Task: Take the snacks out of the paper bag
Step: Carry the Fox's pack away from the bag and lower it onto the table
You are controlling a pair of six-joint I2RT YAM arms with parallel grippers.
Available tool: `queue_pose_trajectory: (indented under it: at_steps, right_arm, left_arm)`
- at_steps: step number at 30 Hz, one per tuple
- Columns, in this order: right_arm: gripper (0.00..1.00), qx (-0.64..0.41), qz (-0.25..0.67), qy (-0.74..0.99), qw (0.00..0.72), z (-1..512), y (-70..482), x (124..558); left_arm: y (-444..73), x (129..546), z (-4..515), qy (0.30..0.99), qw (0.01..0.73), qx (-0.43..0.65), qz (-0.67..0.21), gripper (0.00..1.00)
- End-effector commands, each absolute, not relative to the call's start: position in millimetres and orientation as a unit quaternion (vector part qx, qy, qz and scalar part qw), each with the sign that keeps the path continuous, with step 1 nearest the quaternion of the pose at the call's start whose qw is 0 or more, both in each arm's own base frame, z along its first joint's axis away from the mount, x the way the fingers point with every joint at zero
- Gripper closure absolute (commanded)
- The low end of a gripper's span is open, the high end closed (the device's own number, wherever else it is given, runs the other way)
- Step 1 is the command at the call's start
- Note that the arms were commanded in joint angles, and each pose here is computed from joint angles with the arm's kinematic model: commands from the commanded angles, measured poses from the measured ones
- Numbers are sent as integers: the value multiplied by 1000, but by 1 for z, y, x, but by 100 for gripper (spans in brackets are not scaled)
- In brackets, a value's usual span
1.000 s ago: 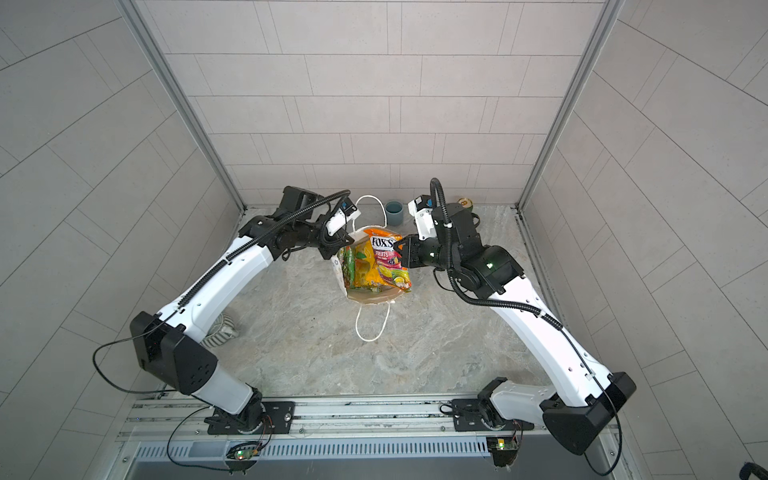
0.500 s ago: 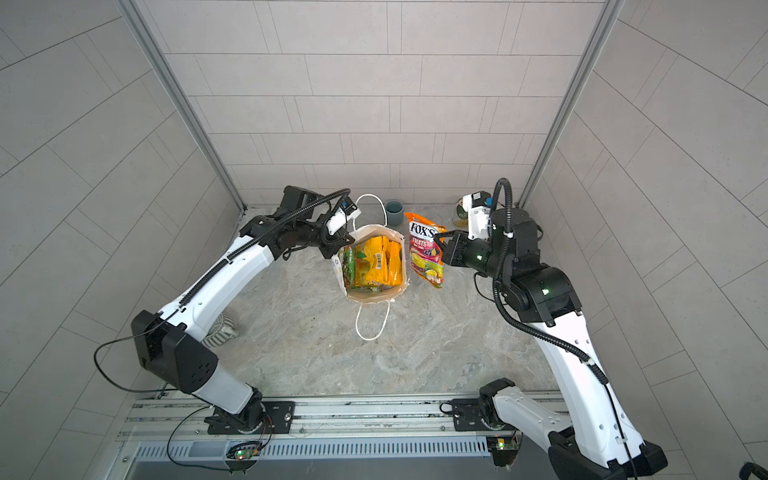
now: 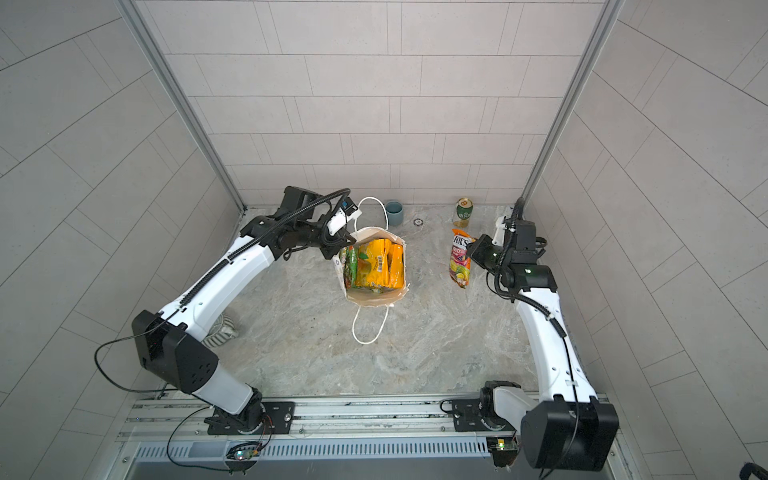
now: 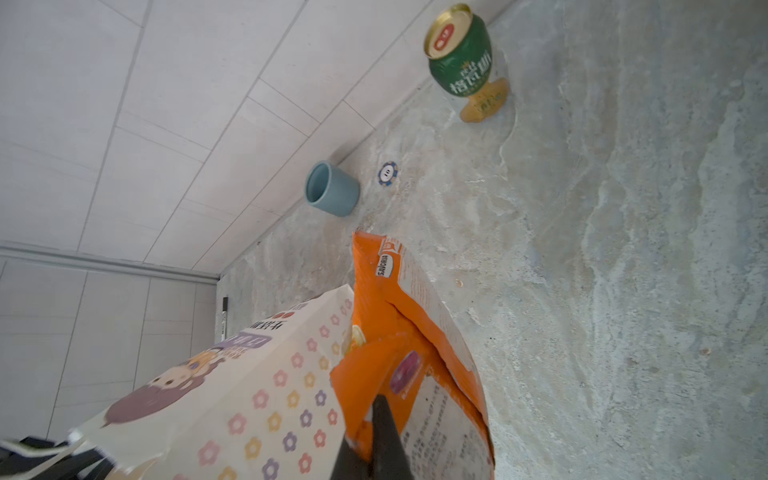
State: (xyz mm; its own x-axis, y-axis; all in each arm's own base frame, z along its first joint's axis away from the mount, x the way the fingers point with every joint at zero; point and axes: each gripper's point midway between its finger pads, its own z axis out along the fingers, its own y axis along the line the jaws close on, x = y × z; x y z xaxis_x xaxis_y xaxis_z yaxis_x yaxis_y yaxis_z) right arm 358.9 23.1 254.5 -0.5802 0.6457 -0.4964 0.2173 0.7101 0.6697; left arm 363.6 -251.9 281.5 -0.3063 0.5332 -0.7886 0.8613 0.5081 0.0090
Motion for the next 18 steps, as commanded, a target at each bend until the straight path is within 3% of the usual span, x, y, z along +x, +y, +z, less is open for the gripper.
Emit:
queue_pose_trajectory:
  at_steps: [1,10,18]
  right_arm:
    - [100,247,313,809,432,277,20,387]
    - [100,244,405,794,383,252,39,440]
    - [100,196,271,902,273,183,19,434]
  left_arm:
    - [-265,363,307,744,419,463,-237,100]
    - [-266,363,306,744,417,463,-241,100]
    - [-268,363,307,743,416,463,-246,100]
